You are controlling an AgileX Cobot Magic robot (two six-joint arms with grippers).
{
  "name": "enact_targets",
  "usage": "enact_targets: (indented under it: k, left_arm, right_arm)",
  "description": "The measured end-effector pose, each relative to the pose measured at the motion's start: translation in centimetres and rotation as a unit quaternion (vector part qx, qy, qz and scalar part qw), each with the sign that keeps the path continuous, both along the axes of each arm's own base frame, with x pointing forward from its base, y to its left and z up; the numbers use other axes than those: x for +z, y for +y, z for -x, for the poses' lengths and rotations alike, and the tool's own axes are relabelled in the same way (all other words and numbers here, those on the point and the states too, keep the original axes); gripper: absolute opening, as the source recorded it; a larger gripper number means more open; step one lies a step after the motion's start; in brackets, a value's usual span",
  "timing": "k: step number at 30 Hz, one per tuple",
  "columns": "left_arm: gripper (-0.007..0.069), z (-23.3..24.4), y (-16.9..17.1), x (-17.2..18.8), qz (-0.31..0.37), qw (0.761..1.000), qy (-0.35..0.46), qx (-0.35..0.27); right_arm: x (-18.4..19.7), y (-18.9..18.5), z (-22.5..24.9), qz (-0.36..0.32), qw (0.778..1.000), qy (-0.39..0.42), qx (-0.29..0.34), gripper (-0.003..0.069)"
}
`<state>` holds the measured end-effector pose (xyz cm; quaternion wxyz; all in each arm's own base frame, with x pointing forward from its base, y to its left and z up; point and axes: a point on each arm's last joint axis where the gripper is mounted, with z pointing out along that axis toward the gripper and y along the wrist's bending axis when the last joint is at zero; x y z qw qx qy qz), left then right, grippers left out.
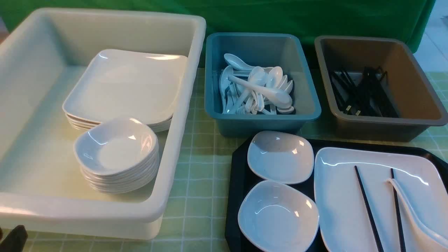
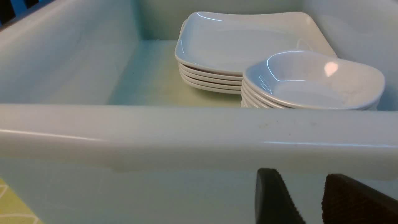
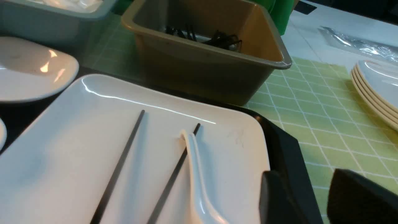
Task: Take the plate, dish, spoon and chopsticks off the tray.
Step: Use the right arm to grab a soup spoon from the plate
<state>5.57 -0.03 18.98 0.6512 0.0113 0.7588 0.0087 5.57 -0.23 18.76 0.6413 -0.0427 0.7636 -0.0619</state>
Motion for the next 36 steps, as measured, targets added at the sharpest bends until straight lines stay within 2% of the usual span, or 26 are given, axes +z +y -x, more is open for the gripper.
enact_targets:
  k: [9, 10, 12, 15, 17, 21, 22, 24, 33, 34, 36]
  left_arm:
    - [0.0225, 0.0, 0.0, 0.0, -0.003, 1.000, 0.000, 0.000]
    - [0.0225, 0.0, 0.0, 0.0, -0.016, 1.000, 0.000, 0.000]
    - [0.0225, 0.0, 0.2, 0.1, -0.091, 0.996, -0.003, -0.002]
    - [0.0225, -0.1, 0.2, 0.6, -0.118, 0.993, -0.031, -0.003]
    - [0.0225, -0.1, 0.1, 1.0, -0.103, 0.993, -0.055, -0.003]
    - [0.0225, 0.0, 0.1, 2.5, 0.006, 0.990, -0.141, 0.005]
    - [0.0225, 0.1, 0.2, 3.1, 0.050, 0.984, -0.170, 0.011]
    - [0.0225, 0.2, 0.3, 3.5, 0.073, 0.978, -0.197, 0.016]
    - [0.0225, 0.3, 0.4, 4.2, 0.069, 0.970, -0.232, 0.018]
    - [0.0225, 0.3, 0.4, 4.2, 0.079, 0.969, -0.232, 0.017]
    - [0.0225, 0.4, 0.5, 4.3, 0.123, 0.963, -0.237, 0.015]
  right_arm:
    - [0.0, 0.0, 0.0, 0.000, 1.000, 0.000, 0.000, 0.0242]
    - [0.0, 0.0, 0.0, 0.000, 1.000, 0.000, 0.000, 0.0242]
    - [0.0, 0.0, 0.0, 0.000, 1.000, 0.000, 0.000, 0.0242]
    - [0.0, 0.0, 0.0, 0.000, 1.000, 0.000, 0.000, 0.0242]
    - [0.0, 0.0, 0.0, 0.000, 1.000, 0.000, 0.000, 0.0242]
    - [0.0, 0.0, 0.0, 0.000, 1.000, 0.000, 0.000, 0.0242]
    - [0.0, 0.0, 0.0, 0.000, 1.000, 0.000, 0.000, 0.0242]
    - [0.0, 0.0, 0.0, 0.000, 1.000, 0.000, 0.000, 0.0242]
    - [0.2, 0.0, 0.0, -0.004, 1.000, -0.012, 0.000, 0.0242]
    - [0.5, 0.0, -0.1, -0.015, 1.000, -0.026, 0.000, 0.0242]
    - [1.4, 0.1, -0.1, -0.090, 0.993, -0.080, -0.004, 0.0242]
